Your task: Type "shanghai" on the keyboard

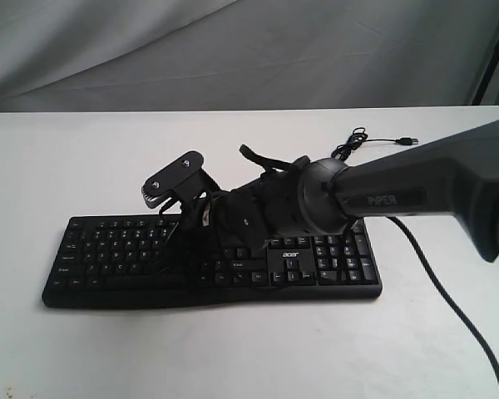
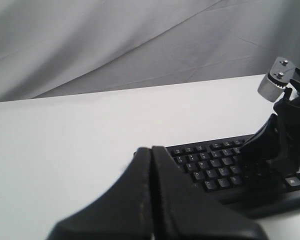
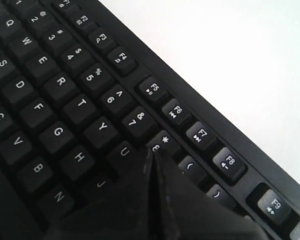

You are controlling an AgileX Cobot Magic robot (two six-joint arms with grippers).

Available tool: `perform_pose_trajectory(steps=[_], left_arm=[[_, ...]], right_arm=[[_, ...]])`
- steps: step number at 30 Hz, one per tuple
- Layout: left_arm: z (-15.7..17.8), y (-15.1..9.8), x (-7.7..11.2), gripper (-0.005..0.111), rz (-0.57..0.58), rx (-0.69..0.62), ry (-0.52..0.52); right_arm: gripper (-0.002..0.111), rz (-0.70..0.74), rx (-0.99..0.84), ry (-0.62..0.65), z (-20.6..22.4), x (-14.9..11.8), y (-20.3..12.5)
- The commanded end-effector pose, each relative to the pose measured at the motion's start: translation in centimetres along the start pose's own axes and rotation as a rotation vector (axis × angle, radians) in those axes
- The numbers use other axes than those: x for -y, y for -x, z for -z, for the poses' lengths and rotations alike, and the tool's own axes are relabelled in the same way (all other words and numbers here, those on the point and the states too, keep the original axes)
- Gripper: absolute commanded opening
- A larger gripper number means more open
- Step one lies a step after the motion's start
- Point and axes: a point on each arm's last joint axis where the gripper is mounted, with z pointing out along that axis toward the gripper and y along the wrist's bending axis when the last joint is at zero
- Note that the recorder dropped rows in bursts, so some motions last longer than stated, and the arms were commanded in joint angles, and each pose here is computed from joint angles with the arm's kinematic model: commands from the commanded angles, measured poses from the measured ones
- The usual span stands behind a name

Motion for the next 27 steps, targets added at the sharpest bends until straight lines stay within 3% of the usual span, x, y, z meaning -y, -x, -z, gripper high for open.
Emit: perform_pose_trajectory(steps=[1, 11, 20, 27], left_arm=[[0.0, -0.1, 0.0, 0.0, 0.001, 0.004, -0.004], [0.0, -0.1, 0.0, 0.0, 0.001, 0.004, -0.004], [0.0, -0.1, 0.0, 0.0, 0.001, 0.004, -0.004], [0.0, -0.1, 0.0, 0.0, 0.001, 0.004, -0.004]], right_arm=[[0.0, -0.001, 0.013, -0.003, 1.1, 0.3, 0.7], [0.0, 0.029, 0.257, -0.005, 9.7, -1.4, 2.2], [0.0, 0.003, 0.558, -0.005, 17.9, -3.0, -6.1], [0.0, -0.033, 0.472, -0.005, 20.0, -2.6, -10.7]])
